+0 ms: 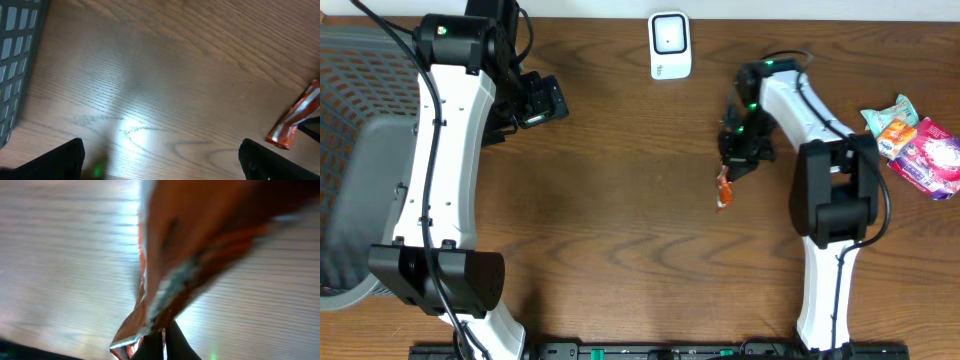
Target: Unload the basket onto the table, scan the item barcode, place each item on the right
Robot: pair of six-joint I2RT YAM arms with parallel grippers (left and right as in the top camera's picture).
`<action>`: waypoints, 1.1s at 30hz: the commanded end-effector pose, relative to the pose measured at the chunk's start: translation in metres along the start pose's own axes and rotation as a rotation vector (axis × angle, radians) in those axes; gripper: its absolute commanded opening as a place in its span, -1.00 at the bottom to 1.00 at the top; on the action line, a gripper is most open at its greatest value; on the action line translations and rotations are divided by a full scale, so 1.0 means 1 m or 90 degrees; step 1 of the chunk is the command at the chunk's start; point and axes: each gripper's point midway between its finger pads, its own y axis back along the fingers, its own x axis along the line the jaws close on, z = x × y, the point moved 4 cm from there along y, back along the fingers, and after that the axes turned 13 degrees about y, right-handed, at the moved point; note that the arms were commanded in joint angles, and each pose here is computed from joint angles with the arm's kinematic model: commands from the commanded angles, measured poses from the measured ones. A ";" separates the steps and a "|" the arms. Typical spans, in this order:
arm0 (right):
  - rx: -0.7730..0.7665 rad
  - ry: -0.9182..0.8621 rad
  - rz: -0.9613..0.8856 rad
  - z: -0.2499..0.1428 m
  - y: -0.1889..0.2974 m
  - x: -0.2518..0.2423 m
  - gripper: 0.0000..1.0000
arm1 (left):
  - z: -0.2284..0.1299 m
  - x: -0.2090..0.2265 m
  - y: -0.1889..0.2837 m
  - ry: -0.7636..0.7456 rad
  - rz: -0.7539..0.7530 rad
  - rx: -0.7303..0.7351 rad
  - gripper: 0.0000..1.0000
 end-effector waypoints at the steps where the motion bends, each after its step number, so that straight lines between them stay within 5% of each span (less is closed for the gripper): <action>1: -0.019 0.031 0.002 0.002 0.005 0.020 -0.98 | 0.001 0.002 -0.002 0.004 0.008 0.003 0.96; 33: -0.147 0.083 0.003 0.044 -0.002 0.120 -0.98 | 0.001 0.002 -0.002 0.004 0.008 0.004 0.96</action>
